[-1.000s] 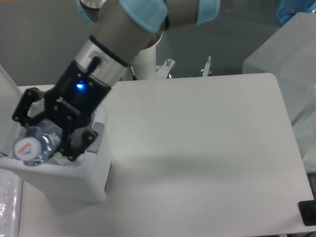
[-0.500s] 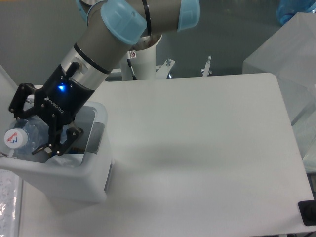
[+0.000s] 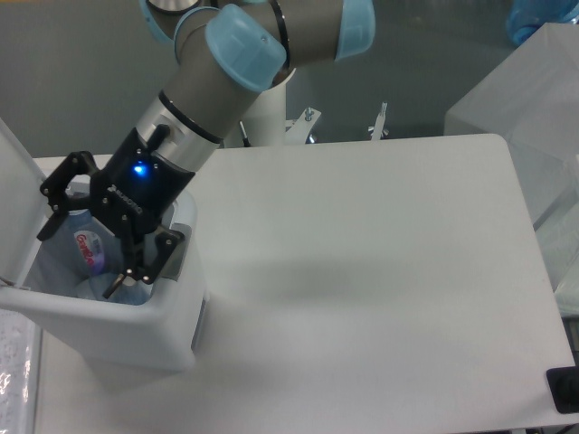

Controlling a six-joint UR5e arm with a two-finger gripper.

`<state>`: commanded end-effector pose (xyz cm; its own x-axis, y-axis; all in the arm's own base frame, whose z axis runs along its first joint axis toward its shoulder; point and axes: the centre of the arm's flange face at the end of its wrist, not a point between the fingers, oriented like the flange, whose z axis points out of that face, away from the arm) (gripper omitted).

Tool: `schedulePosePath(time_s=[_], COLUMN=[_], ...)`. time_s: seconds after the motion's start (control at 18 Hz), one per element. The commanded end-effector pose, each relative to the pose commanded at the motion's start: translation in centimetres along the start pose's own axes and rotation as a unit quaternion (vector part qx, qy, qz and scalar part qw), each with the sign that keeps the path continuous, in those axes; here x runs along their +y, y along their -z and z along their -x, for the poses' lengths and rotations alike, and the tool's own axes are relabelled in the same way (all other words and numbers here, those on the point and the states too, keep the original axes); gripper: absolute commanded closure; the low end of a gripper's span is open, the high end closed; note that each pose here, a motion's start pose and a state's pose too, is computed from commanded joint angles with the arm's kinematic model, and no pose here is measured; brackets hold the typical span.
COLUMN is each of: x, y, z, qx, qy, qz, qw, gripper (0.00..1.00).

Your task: Place the trash in the trash can

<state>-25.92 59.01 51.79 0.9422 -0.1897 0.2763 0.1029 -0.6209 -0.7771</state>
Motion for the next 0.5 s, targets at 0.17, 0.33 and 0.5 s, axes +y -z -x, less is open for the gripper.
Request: schedulePosePath(time_s=[0.17, 0.33, 0.5], x=[-0.9, 0.3, 2.5], y=[3.0, 6.5, 9.1], z=[2.9, 7.1, 11.3], qx=[-0.045, -0.080, -0.118], qy=[0.000, 0.021, 0.011], qz=[-0.006, -0.016, -0.005], qw=[0.9989, 0.9965, 0.9929], gripper=[0.00, 0.00, 0.00])
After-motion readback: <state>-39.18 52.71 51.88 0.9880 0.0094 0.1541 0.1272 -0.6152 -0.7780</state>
